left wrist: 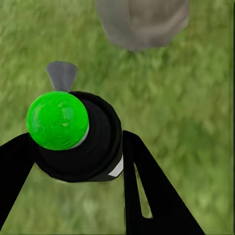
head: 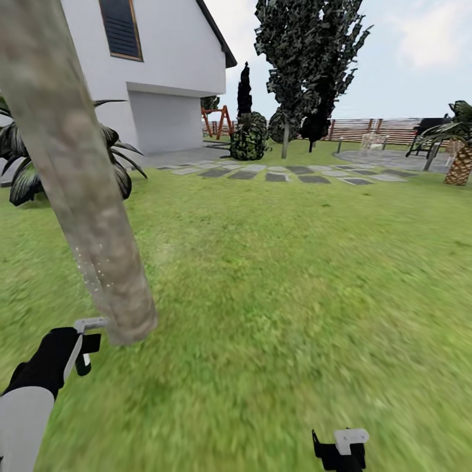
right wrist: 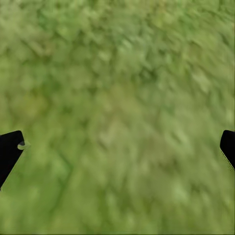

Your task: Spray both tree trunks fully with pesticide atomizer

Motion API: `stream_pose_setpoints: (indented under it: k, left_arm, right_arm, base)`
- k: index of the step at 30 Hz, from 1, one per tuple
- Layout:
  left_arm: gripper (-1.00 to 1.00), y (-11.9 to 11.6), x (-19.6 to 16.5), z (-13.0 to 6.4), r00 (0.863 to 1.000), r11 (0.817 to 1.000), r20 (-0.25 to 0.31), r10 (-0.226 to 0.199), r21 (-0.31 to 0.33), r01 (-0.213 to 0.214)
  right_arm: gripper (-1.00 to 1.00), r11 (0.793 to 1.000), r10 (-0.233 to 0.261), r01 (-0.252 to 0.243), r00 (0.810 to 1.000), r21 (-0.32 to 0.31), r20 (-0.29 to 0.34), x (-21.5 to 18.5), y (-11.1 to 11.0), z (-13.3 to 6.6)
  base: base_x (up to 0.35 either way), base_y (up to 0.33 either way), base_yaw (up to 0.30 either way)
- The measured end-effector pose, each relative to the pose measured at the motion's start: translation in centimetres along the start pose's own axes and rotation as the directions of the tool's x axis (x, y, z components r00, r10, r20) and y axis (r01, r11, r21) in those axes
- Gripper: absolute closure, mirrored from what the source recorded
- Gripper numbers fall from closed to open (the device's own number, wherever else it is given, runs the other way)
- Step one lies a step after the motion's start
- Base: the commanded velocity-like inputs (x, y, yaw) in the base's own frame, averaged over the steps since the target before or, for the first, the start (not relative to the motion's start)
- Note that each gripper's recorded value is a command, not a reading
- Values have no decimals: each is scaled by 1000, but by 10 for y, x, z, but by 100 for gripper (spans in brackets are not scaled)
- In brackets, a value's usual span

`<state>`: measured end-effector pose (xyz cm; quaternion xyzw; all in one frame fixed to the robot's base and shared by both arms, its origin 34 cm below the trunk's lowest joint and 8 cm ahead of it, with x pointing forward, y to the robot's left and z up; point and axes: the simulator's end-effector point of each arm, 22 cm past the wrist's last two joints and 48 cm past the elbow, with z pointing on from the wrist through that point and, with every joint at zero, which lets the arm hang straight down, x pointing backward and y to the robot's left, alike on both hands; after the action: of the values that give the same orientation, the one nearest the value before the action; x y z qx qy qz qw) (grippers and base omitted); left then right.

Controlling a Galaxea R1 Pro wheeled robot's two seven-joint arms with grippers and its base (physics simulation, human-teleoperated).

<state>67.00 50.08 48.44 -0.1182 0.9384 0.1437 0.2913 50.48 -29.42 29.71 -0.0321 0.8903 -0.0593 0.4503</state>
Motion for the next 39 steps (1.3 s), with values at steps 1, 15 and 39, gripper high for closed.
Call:
stream_pose_setpoints:
  k: [1, 15, 39]
  left_arm:
    - [100, -2, 0, 0, 1000, 1000, 0, 6, 4, -6]
    - [100, -27, 13, 2, 983, 983, -14, 184, 32, -183]
    - [100, -6, 7, 1, 995, 992, -4, 101, 77, -101]
  right_arm:
    - [-100, 1000, 0, 0, 1000, 0, 0, 0, 0, 0]
    - [-100, 1000, 0, 0, 1000, -1, 0, 0, 0, 0]
    - [-100, 1000, 0, 0, 1000, 0, 0, 0, 0, 0]
  base:
    - [338, 0, 1]
    - [111, 0, 2]
    - [0, -158, 58]
